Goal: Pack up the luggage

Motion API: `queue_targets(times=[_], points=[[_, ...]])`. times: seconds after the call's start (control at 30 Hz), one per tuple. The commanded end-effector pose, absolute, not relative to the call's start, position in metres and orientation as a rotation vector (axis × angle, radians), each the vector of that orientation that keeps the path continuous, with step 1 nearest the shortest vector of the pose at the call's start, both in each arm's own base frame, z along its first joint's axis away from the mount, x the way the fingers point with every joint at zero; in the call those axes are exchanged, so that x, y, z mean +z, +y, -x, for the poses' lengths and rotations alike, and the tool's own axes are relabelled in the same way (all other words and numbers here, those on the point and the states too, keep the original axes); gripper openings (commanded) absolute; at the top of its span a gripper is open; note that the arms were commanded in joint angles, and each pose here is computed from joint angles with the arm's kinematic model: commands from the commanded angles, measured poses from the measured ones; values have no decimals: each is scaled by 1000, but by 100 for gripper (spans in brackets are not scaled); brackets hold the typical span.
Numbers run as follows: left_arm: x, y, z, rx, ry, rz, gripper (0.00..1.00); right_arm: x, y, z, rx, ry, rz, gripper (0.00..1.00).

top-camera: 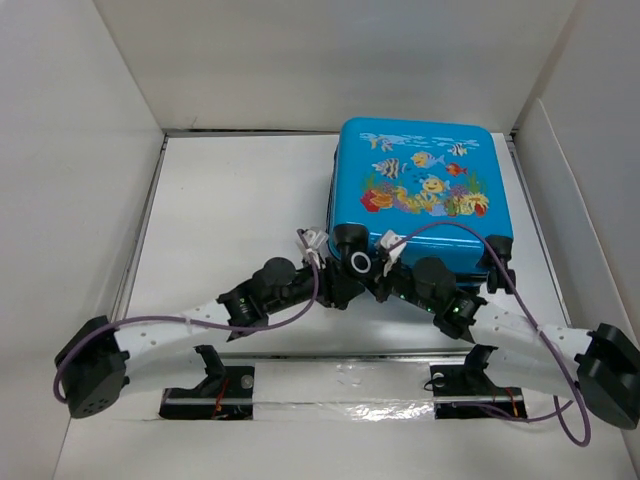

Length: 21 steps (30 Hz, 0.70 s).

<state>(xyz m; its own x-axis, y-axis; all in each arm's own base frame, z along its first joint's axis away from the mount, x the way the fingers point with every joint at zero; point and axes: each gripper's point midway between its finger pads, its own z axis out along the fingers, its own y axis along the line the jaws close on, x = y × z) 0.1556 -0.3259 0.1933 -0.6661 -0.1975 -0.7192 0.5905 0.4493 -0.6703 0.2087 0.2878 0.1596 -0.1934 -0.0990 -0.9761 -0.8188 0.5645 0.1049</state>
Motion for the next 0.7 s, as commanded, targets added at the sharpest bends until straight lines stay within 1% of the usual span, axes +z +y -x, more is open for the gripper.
queue_targets(times=[0.0, 0.03, 0.07, 0.1, 0.17, 0.2, 0.27, 0.33, 0.37, 0.43, 0.47, 0.5, 0.53, 0.57, 0.6, 0.63, 0.67], points=[[313, -364, -130, -1622, 1485, -474, 0, 183, 298, -196, 909, 1556, 802, 0], [318, -370, -132, -1633, 1476, -479, 0, 182, 311, -184, 947, 1550, 833, 0], [322, -372, -131, -1640, 1465, -490, 0, 184, 319, -181, 960, 1541, 844, 0], [322, -373, -131, -1639, 1467, -495, 0, 170, 328, -180, 951, 1579, 867, 0], [326, -372, -130, -1637, 1461, -499, 0, 177, 350, -171, 982, 1560, 903, 0], [328, -370, -130, -1635, 1458, -490, 0, 166, 358, -172, 968, 1592, 912, 0], [330, -363, -127, -1661, 1451, -460, 0, 179, 374, -166, 1004, 1554, 878, 0], [332, -357, -123, -1680, 1440, -448, 0, 179, 382, -166, 1021, 1543, 833, 0], [328, -356, -122, -1676, 1456, -446, 0, 190, 389, -160, 1066, 1506, 792, 0], [328, -351, -124, -1653, 1469, -434, 0, 187, 388, -167, 1025, 1532, 719, 0], [319, -348, -127, -1621, 1508, -412, 0, 183, 386, -167, 1010, 1564, 698, 5], [316, -344, -129, -1590, 1518, -409, 0, 178, 381, -170, 970, 1592, 665, 15], [323, -334, -129, -1568, 1502, -389, 1, 175, 379, -167, 959, 1609, 666, 36], [308, -328, -132, -1511, 1569, -376, 7, 172, 371, -167, 935, 1641, 667, 46], [303, -319, -142, -1444, 1595, -315, 24, 171, 367, -166, 912, 1653, 663, 53], [309, -307, -144, -1416, 1585, -275, 32, 170, 363, -162, 898, 1660, 668, 64], [289, -299, -150, -1343, 1668, -252, 38, 165, 356, -163, 865, 1687, 672, 69]])
